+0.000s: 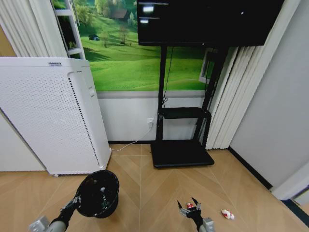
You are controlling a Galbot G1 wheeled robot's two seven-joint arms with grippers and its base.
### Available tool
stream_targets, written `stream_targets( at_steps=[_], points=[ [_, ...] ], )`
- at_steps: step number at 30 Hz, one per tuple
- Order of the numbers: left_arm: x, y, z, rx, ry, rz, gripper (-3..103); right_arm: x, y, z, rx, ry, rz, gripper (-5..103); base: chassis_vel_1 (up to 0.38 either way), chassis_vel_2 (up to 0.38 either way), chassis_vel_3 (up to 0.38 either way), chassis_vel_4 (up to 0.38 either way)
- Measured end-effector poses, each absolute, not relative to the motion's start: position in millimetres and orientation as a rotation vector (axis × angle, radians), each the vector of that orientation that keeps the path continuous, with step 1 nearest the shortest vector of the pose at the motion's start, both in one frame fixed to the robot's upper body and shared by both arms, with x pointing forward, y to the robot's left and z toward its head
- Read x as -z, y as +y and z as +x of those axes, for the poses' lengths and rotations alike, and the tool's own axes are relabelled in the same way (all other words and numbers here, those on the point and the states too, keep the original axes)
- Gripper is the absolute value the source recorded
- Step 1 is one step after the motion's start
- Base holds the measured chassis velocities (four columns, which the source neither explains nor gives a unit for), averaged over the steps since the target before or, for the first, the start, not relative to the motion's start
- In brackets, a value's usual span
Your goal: Pick up the trash bin and place the garbage on the floor into it.
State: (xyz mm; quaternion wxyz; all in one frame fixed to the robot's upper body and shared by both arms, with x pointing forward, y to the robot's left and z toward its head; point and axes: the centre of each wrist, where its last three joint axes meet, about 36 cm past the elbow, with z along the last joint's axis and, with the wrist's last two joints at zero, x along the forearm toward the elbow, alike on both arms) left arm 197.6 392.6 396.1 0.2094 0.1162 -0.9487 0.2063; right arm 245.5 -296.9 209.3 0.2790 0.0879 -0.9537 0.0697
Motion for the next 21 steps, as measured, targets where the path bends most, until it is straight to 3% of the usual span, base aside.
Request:
stream_targets(
  at_steps=[11,21],
  points=[
    [-403.8,398.1,184.1,-0.593,-2.64,0.288,7,-162.4,-327.9,281.2,-0.273,-2.463,0.208,100,0.017,0.013,-0.018,-0.012],
    [-401.8,384.5,188.0,-0.611,-2.636,0.251,7,-135.2,-353.3,265.8,-0.301,-2.366,0.174,100,0.0,0.0,0.0,0.0]
  ],
)
